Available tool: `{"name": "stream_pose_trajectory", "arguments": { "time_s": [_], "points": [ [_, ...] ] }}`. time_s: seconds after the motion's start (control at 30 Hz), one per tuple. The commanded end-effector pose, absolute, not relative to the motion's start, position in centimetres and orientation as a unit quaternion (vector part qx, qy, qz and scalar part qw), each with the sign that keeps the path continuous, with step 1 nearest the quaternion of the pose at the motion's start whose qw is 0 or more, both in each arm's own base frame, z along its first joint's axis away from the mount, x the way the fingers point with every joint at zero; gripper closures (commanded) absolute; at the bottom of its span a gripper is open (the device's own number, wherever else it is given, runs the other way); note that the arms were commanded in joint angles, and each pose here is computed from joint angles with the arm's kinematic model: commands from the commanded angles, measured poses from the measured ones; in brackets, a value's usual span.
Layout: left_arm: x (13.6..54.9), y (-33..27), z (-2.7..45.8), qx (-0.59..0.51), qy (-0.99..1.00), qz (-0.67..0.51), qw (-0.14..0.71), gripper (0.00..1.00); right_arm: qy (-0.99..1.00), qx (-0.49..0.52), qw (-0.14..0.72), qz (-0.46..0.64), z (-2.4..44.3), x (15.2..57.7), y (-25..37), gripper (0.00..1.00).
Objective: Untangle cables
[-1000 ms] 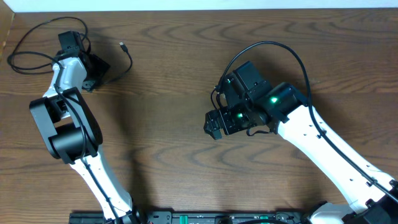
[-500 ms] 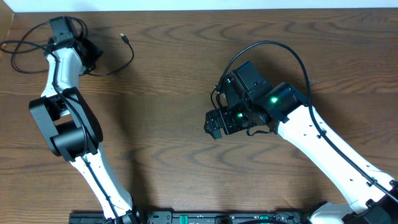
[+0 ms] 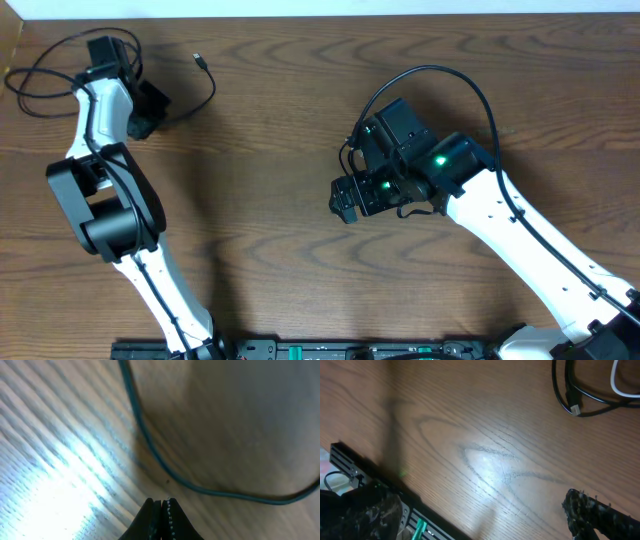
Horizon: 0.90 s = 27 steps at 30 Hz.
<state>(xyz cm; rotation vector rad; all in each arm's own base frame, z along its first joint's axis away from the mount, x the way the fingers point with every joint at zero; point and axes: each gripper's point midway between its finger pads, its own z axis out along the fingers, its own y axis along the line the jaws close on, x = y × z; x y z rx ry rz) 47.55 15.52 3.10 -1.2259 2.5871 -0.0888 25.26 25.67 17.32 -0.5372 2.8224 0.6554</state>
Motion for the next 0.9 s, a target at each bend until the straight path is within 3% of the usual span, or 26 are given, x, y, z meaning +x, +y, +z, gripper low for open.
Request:
{"name": "stream_pose_trajectory", "arguments": {
  "time_s": [0.0, 0.27, 0.5, 0.73, 0.87],
  "points": [
    [47.0, 15.3, 1.7, -0.423, 0.898, -0.025, 0.119, 0.93, 0.953, -0.183, 0.097, 0.22, 17.4, 25.0, 25.9, 0.01],
    [45.7, 14.7, -2.1, -0.424, 0.903, -0.02, 0.071, 0.93, 0.954, -0.182, 0.097, 0.219, 17.4, 25.0, 25.9, 0.01],
    [47.9, 15.4, -2.2, -0.418, 0.901, -0.025, 0.115, 0.93, 0.953, -0.183, 0.099, 0.22, 17.4, 25.1, 26.0, 0.01],
    [49.5, 16.0, -7.1, -0.407, 0.903, -0.025, 0.131, 0.93, 0.956, -0.169, 0.093, 0.221, 17.4, 25.0, 25.9, 0.01],
    [51.6, 17.0, -4.6, -0.403, 0.898, -0.034, 0.173, 0.92, 0.958, -0.16, 0.089, 0.22, 17.3, 24.8, 25.8, 0.01]
  ]
}}
